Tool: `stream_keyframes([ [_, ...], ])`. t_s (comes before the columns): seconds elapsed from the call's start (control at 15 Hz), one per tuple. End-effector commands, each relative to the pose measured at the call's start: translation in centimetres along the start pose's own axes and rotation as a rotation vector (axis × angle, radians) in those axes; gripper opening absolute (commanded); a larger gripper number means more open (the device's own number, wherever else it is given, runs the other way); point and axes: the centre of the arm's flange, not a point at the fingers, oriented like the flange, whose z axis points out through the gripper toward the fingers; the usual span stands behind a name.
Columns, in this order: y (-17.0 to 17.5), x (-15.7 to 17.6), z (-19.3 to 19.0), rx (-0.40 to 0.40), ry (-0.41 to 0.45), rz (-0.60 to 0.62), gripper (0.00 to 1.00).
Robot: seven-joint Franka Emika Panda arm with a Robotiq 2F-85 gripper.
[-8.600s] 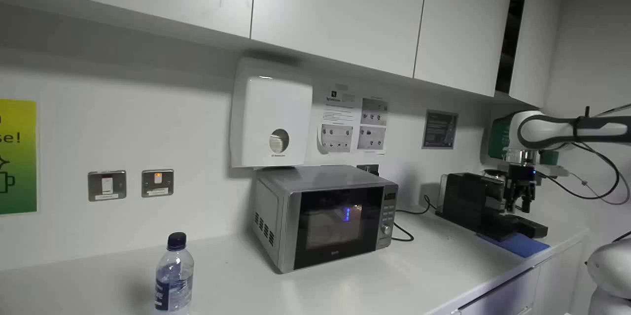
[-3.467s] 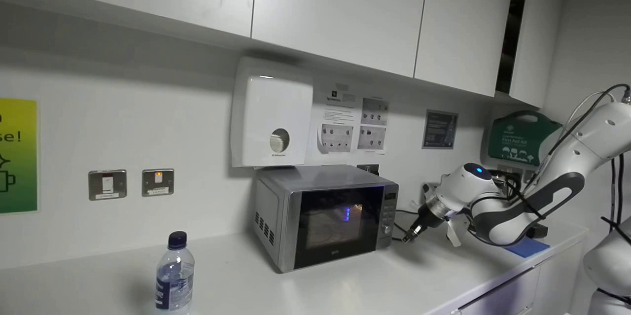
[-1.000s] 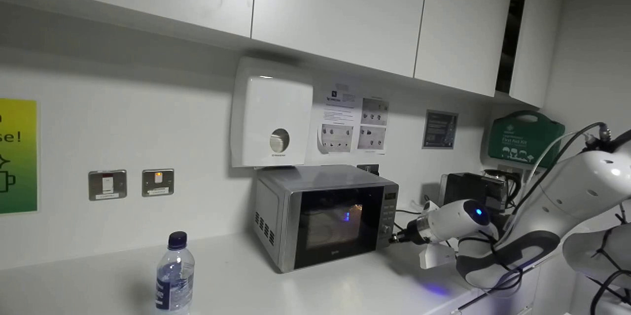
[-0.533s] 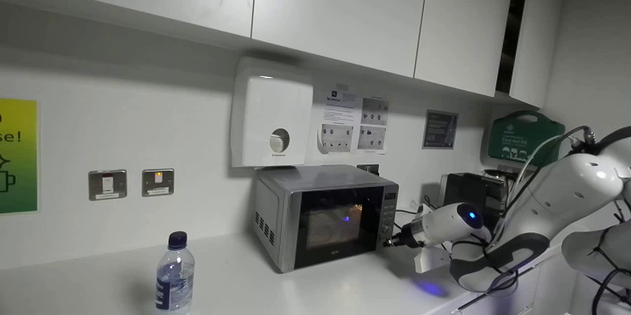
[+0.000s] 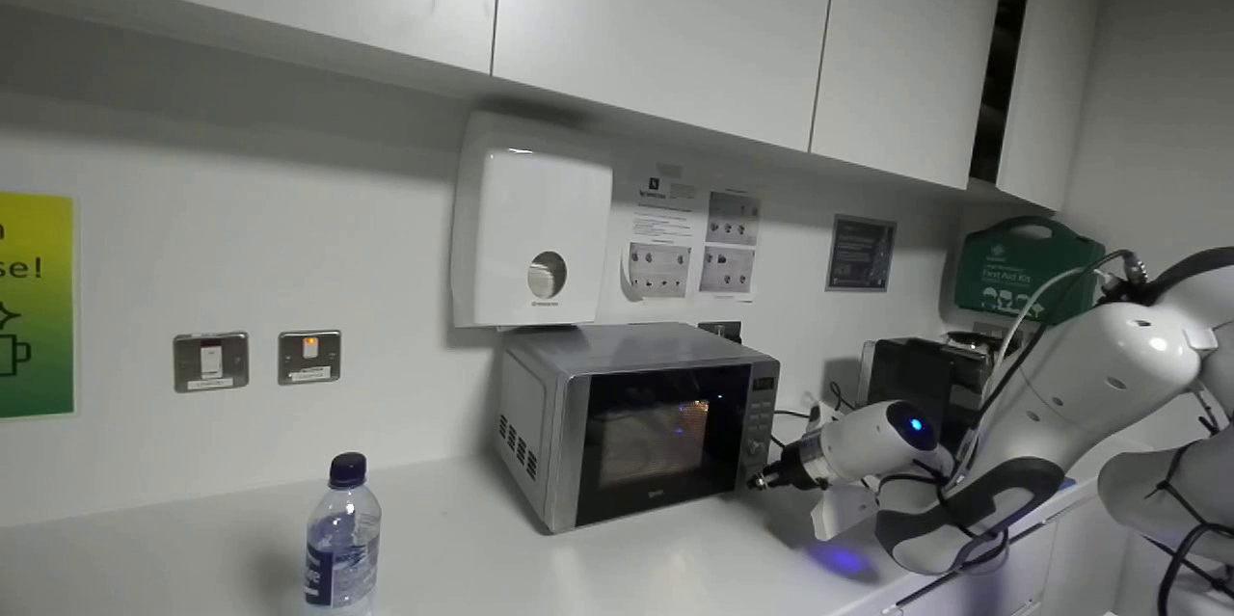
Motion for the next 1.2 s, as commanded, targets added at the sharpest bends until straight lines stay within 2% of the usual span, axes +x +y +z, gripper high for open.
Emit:
stream_keyframes([
  [0.0,0.5,0.9,0.6,-0.006,0.031,-0.066,0.00],
  [1.13,1.2,1.0,2.3,-0.069,0.098,-0.344,0.00],
])
